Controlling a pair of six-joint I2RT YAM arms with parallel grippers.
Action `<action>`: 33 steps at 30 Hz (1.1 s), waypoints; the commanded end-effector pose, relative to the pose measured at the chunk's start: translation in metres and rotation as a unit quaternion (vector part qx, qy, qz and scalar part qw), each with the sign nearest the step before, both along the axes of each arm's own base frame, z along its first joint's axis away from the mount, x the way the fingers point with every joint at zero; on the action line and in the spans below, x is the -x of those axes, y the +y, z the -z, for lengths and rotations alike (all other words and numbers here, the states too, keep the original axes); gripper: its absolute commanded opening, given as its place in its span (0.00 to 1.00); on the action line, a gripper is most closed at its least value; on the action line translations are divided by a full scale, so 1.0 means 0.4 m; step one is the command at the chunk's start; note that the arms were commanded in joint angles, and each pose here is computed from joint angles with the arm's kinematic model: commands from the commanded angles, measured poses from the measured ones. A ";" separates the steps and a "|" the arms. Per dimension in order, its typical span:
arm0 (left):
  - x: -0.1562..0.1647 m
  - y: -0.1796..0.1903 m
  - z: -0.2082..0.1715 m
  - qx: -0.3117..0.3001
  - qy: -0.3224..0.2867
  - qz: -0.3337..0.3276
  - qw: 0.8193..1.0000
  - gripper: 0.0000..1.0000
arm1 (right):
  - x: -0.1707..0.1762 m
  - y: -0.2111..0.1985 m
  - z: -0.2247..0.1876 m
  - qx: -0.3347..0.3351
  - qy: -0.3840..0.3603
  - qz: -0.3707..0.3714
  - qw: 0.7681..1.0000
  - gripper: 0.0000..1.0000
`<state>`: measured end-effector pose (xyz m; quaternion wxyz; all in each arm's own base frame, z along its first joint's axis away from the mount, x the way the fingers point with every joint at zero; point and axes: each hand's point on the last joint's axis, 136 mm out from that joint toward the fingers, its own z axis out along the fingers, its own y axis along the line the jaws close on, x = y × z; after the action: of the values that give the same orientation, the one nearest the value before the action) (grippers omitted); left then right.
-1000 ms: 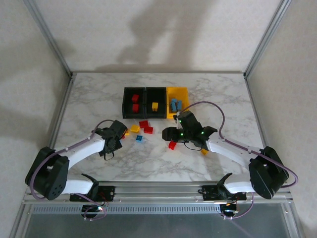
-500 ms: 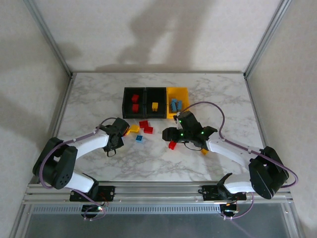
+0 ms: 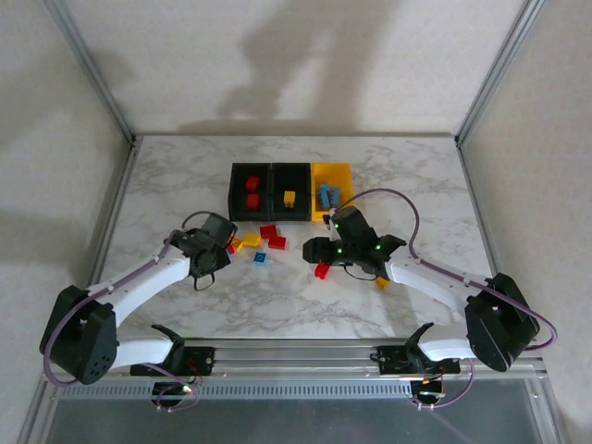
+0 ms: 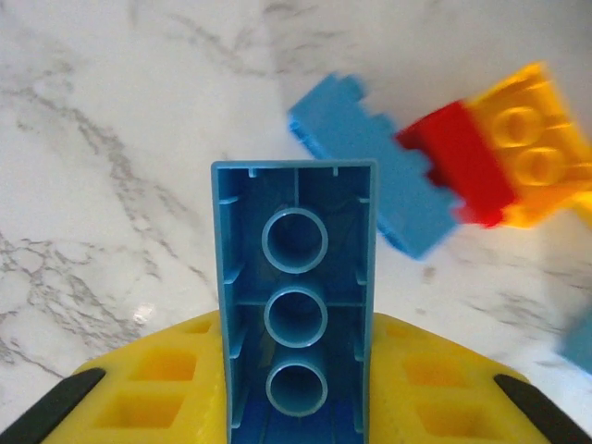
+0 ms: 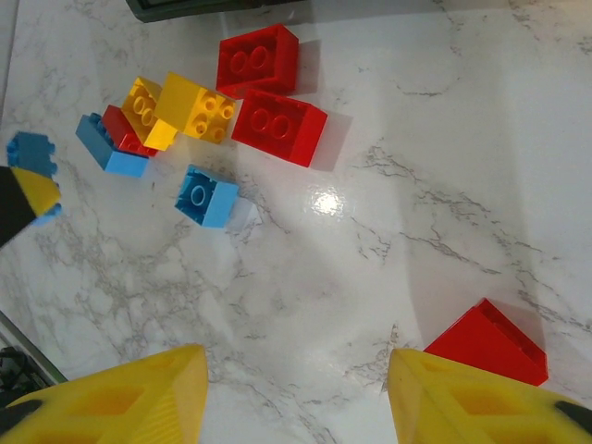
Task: Sort the legos into containers by color
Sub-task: Pick up the lego from the middle-left of the table, then place the lego in the container.
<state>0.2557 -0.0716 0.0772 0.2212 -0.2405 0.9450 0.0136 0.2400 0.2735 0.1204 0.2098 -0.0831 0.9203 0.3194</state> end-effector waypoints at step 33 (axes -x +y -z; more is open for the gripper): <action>-0.469 -0.818 -0.079 0.085 -0.050 0.241 0.966 0.21 | 0.015 -0.370 -0.105 0.001 -0.044 0.242 0.969 0.57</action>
<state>0.4458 -0.3979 0.1187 0.2709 -0.0415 0.9516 -0.1392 0.2363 0.1356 0.1670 0.3200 0.1110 0.9010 0.2711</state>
